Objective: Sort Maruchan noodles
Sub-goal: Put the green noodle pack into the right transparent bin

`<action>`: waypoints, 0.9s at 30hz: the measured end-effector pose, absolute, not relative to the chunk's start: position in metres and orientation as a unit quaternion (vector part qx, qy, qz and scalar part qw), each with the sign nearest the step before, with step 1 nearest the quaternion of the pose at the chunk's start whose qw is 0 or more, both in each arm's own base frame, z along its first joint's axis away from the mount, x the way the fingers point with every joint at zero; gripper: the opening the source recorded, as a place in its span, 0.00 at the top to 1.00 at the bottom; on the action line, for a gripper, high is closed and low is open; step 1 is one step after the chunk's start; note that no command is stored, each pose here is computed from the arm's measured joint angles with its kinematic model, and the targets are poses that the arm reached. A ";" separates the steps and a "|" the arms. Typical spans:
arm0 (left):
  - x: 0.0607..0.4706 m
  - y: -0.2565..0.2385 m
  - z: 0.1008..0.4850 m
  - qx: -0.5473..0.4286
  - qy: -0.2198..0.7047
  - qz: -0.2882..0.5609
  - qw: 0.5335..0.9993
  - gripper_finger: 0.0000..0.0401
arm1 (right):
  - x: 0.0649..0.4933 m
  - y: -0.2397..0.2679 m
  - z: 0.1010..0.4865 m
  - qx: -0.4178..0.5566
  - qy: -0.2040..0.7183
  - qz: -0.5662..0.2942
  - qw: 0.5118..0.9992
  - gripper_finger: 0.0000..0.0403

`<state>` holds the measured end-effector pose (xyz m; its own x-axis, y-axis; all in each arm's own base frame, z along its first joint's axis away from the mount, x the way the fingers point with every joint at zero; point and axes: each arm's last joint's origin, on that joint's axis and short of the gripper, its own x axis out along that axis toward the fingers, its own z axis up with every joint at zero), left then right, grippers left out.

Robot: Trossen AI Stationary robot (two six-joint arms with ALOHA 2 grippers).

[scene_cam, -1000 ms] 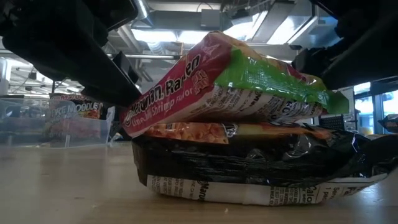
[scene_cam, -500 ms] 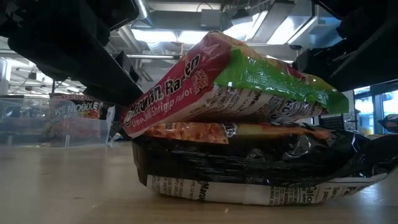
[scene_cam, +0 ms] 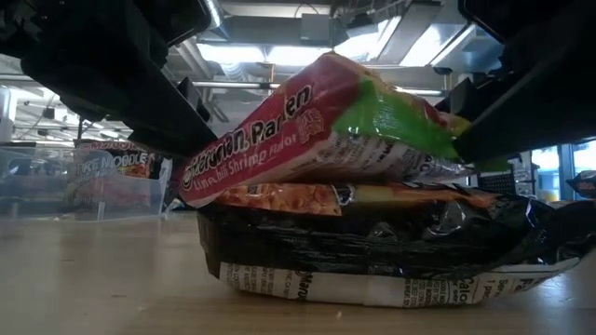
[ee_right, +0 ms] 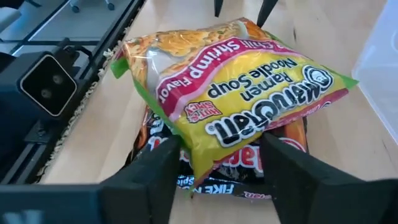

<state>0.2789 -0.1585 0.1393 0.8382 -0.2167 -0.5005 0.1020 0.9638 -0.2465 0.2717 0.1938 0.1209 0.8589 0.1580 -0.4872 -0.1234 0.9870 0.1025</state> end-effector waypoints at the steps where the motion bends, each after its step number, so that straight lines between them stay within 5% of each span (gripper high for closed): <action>1: 0.279 -0.158 0.139 -0.105 0.272 -0.084 0.953 0.58 | 0.272 0.194 0.121 0.033 0.256 0.073 0.963 0.56; 12: 0.279 -0.159 0.139 -0.106 0.271 -0.084 0.953 0.58 | 0.272 0.193 0.121 0.024 0.252 0.060 0.965 0.97; 27: 0.268 -0.152 0.165 -0.139 0.279 -0.071 0.948 0.58 | 0.267 0.189 0.139 -0.024 0.247 0.068 0.966 1.00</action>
<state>0.2683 -0.1522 0.1649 0.8342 -0.2120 -0.5091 0.0569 0.9513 -0.3029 0.2672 0.1890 0.1390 0.8689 0.1185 -0.4805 -0.1425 0.9897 -0.0137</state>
